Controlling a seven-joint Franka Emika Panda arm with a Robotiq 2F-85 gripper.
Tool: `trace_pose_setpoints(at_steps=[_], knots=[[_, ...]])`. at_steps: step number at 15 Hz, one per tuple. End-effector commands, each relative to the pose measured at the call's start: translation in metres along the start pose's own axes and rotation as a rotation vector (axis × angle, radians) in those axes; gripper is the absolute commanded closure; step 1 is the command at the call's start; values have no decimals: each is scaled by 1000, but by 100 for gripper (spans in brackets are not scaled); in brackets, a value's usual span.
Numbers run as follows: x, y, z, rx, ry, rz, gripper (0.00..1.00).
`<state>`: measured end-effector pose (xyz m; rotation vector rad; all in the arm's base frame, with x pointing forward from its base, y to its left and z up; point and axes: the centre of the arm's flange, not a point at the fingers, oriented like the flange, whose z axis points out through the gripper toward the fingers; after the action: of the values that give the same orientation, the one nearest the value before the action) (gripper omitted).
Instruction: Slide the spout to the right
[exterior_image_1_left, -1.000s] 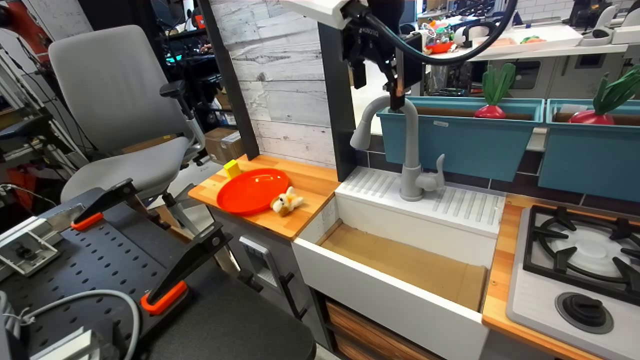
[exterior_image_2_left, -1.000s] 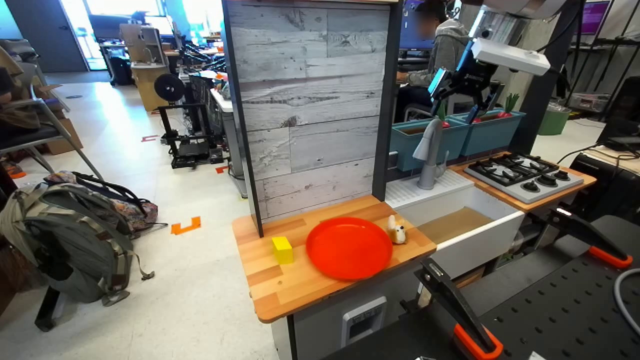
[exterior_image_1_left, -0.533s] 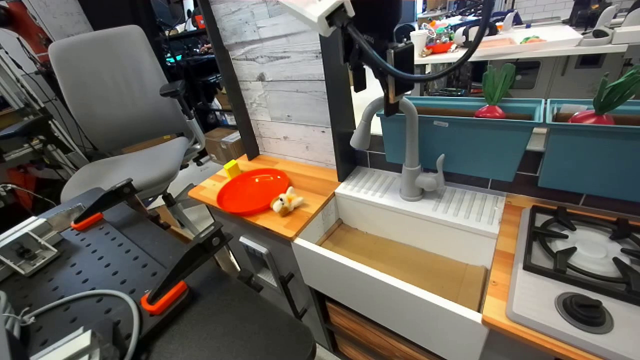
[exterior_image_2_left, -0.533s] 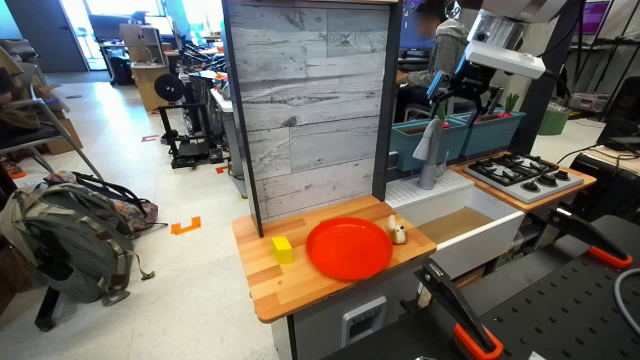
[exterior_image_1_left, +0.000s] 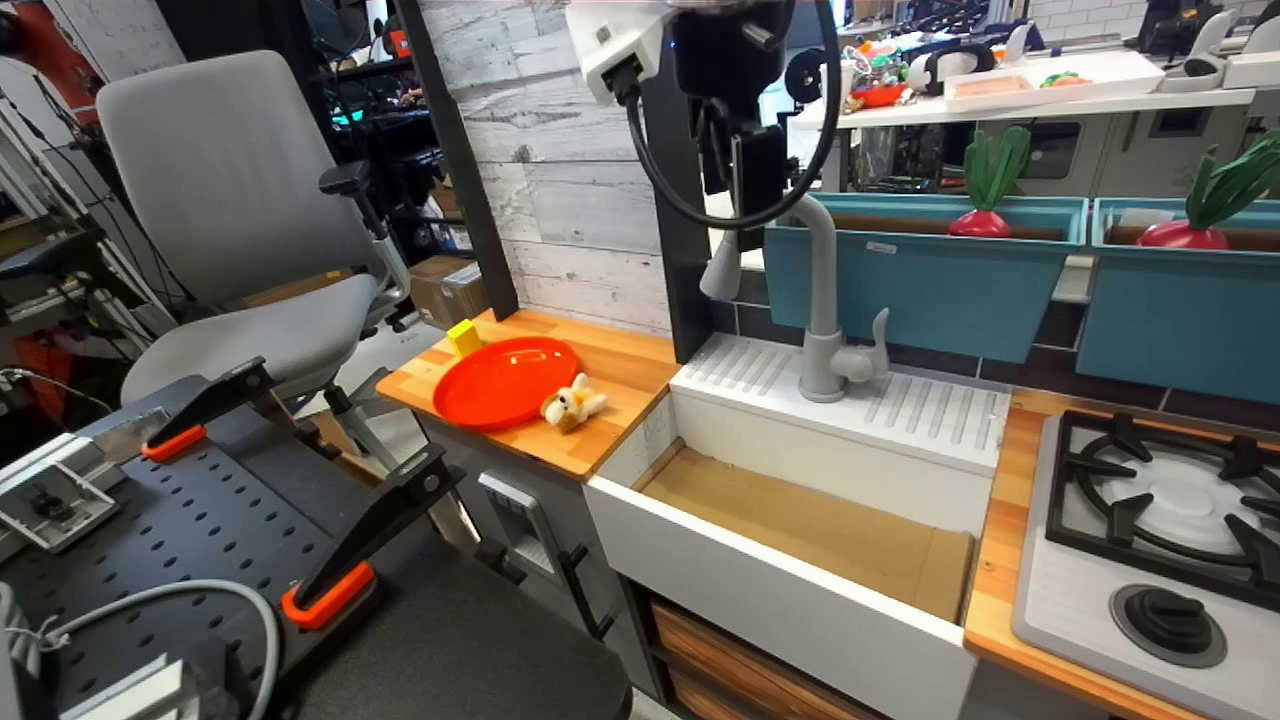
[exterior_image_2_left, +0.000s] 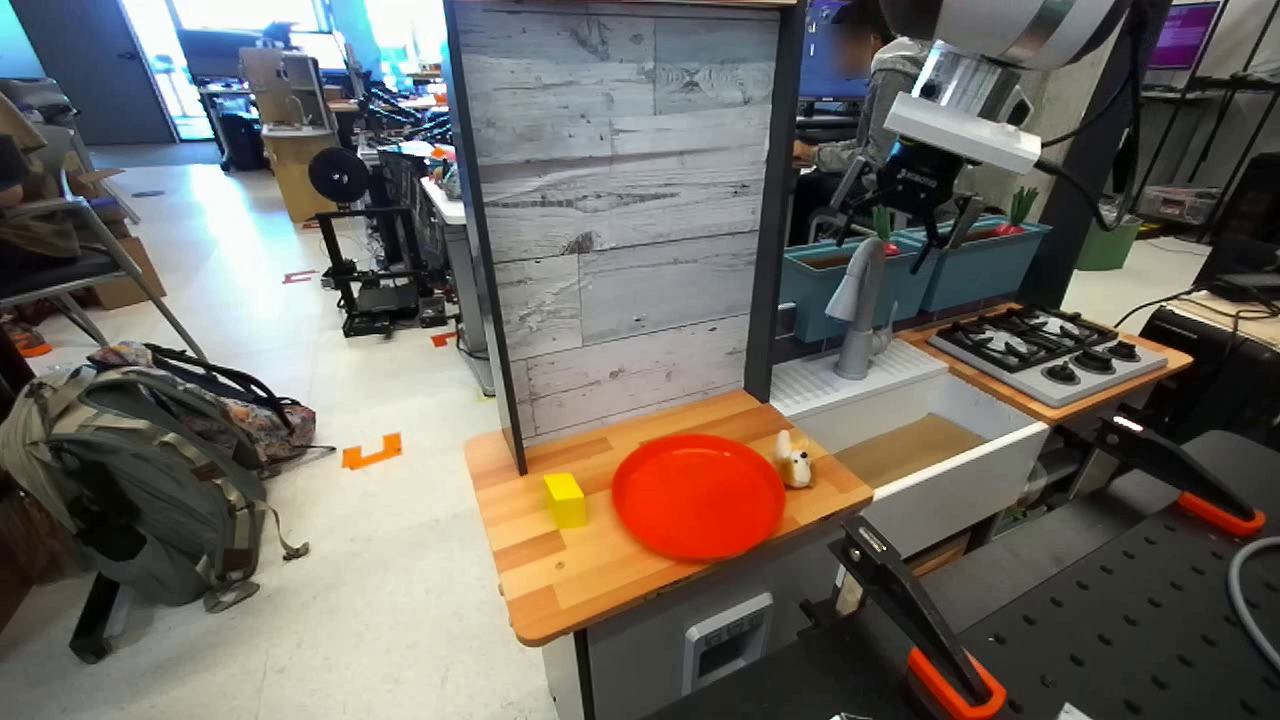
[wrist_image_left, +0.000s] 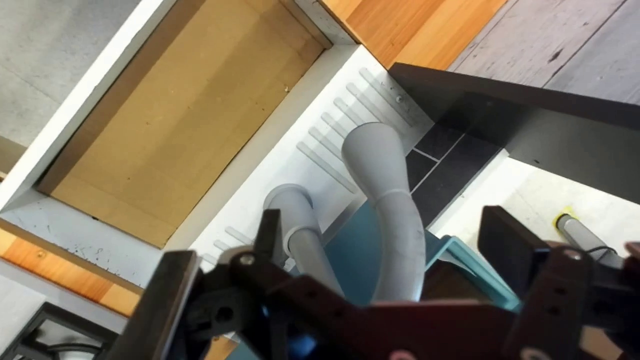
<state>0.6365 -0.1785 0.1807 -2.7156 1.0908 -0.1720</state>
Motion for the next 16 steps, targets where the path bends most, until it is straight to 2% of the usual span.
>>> trace_pose_setpoints(at_steps=[1,2,4,7,12,16], knots=[[15,-18,15,42,18,81,0],[18,-21,17,45,18,95,21],[21,-22,21,47,31,95,34],[24,-22,25,46,35,92,60],[15,-11,25,42,54,59,96],[9,2,17,27,66,16,94]])
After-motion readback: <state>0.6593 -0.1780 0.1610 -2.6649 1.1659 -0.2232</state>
